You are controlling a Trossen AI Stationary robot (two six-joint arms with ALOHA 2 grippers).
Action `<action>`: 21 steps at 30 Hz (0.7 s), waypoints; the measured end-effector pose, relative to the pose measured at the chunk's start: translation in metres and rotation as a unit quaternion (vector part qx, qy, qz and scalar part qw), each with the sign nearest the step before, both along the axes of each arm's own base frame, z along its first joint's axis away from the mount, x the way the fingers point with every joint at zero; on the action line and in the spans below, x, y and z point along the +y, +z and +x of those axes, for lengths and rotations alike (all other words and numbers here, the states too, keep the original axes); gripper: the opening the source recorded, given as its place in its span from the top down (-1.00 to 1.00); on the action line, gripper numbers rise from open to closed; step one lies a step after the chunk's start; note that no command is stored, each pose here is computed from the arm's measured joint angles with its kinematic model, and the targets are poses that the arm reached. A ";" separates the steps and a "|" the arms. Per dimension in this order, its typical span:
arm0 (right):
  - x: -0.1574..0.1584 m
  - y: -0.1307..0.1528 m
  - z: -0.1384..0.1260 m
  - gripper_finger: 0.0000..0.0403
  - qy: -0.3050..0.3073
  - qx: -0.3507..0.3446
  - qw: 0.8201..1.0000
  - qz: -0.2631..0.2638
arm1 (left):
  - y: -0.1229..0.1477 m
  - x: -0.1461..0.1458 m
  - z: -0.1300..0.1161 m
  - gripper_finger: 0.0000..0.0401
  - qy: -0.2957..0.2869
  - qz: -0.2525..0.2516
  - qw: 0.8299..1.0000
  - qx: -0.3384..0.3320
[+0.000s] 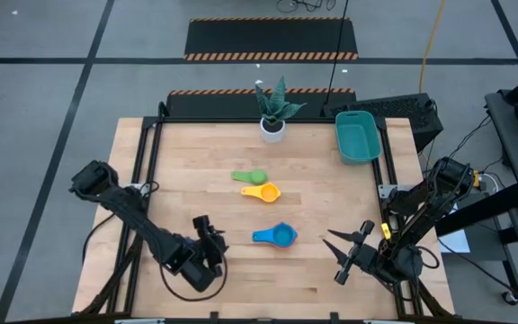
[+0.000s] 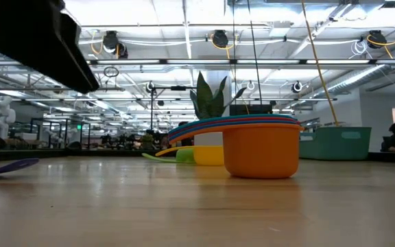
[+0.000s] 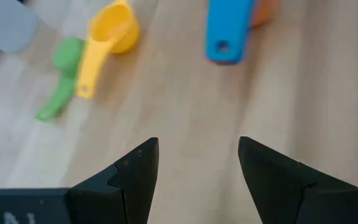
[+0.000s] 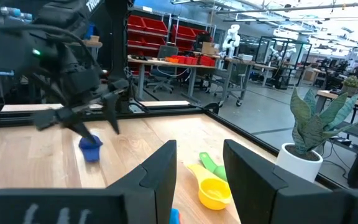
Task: Nest measuring cups in basket
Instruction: Stack the yellow measuring cup on top of the light blue measuring cup
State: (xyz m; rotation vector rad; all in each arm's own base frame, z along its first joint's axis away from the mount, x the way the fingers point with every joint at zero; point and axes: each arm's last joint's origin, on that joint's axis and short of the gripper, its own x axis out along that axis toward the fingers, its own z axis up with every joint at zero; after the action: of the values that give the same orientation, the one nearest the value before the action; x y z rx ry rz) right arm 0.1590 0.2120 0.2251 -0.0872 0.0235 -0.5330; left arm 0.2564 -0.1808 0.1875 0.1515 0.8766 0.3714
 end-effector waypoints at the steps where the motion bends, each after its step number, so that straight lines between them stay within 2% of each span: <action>1: 0.000 0.000 0.000 0.38 0.000 0.000 1.000 0.000 | -0.003 0.005 0.001 -0.12 0.001 0.014 1.000 0.001; 4: 0.000 0.000 0.000 0.38 0.000 -0.002 1.000 0.004 | -0.015 0.022 0.006 -0.12 0.005 0.047 0.999 0.003; 8: 0.000 -0.001 0.000 0.38 0.000 -0.002 1.000 0.003 | -0.033 0.047 0.014 -0.12 0.012 0.062 0.998 -0.001; 14: 0.000 -0.002 0.000 0.38 0.000 0.001 1.000 -0.002 | -0.037 0.080 0.030 -0.12 0.007 0.098 0.995 0.019; 17: 0.001 -0.003 0.001 0.38 0.000 0.007 1.000 -0.012 | -0.034 0.099 0.041 -0.12 -0.002 0.104 0.994 0.039; 21: 0.000 -0.006 0.003 0.38 -0.005 0.019 0.999 -0.032 | -0.039 0.119 0.055 -0.12 -0.049 0.090 0.993 0.058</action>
State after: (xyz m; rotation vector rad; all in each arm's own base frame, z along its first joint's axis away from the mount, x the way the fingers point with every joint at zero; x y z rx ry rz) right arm 0.1620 0.2119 0.2193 -0.1594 0.0440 -0.5416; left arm 0.3113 -0.0615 0.1486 0.3842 0.9468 0.3522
